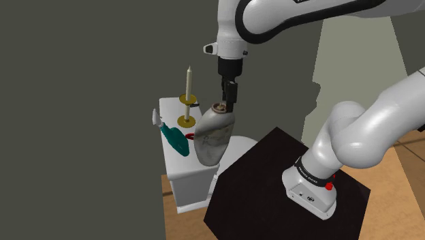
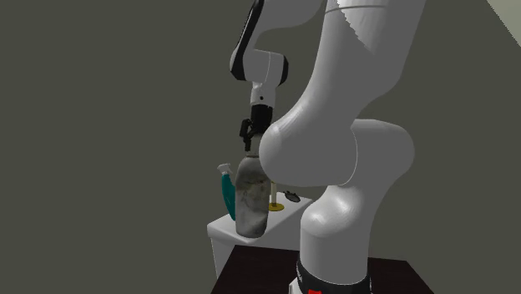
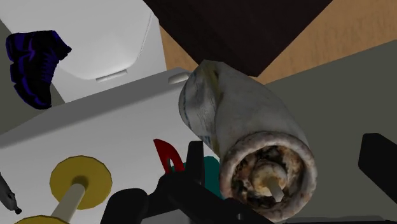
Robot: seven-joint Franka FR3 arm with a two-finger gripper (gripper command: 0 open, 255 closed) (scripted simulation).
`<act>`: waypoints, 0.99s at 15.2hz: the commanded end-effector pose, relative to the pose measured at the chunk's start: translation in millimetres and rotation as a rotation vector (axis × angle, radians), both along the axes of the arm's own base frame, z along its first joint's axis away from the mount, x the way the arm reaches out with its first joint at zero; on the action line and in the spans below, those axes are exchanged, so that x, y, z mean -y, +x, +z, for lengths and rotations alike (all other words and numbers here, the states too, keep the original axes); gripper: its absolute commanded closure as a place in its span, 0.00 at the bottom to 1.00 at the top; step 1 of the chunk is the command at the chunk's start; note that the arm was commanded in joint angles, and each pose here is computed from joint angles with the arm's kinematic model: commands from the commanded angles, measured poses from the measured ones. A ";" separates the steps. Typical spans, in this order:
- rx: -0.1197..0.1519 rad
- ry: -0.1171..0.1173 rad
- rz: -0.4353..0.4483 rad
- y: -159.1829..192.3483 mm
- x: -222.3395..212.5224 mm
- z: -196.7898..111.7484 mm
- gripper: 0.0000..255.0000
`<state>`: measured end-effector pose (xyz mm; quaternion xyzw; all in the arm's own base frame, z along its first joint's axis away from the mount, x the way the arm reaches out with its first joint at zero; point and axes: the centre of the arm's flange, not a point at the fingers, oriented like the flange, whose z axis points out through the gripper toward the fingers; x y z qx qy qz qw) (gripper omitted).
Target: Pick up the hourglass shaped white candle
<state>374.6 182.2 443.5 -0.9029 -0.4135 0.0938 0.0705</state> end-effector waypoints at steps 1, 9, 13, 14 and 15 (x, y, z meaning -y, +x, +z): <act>-0.001 0.001 0.004 -0.8 -0.2 -10.4 0.00; -0.001 0.001 0.004 -0.5 0.1 -29.6 1.00; -0.001 0.001 0.004 -0.5 0.5 -29.5 1.00; -0.001 0.001 0.004 -0.6 0.4 -29.3 1.00; -0.001 0.001 0.004 -0.6 0.4 -29.5 1.00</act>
